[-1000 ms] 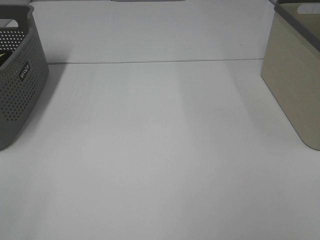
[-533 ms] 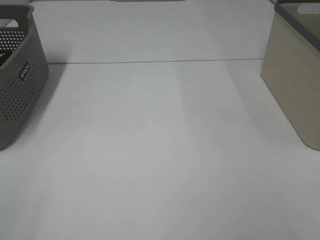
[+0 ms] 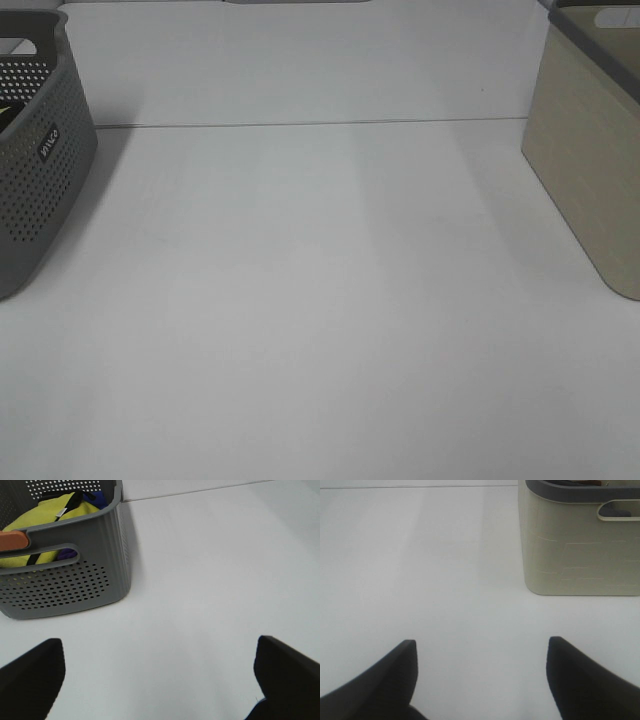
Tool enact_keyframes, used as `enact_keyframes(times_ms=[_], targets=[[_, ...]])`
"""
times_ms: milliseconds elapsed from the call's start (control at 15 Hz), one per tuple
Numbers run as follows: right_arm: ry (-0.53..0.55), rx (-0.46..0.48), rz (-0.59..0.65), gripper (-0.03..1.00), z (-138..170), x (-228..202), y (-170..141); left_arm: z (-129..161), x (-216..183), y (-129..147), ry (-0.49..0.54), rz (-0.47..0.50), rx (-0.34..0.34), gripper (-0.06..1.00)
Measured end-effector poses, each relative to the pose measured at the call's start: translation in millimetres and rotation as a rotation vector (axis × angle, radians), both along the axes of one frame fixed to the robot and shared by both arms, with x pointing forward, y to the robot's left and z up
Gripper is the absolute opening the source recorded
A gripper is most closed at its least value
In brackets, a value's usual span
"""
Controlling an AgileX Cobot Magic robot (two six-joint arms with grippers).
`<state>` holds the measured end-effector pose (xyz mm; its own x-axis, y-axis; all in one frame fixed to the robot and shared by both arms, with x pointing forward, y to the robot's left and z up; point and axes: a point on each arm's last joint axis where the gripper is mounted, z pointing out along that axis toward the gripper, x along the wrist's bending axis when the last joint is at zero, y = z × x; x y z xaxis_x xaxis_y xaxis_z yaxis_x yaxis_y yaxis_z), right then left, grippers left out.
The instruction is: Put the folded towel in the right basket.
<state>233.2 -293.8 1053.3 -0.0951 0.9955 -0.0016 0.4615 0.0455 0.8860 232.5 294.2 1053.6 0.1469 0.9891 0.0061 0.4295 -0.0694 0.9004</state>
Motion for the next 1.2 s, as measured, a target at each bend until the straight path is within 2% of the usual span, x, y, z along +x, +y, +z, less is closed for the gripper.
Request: enact_keyframes(times_ms=[1200], targets=[[-0.013,0.016,-0.009,0.69,0.0,-1.4,1.6,0.0,0.0,0.0,0.0,0.0,0.0,0.98]])
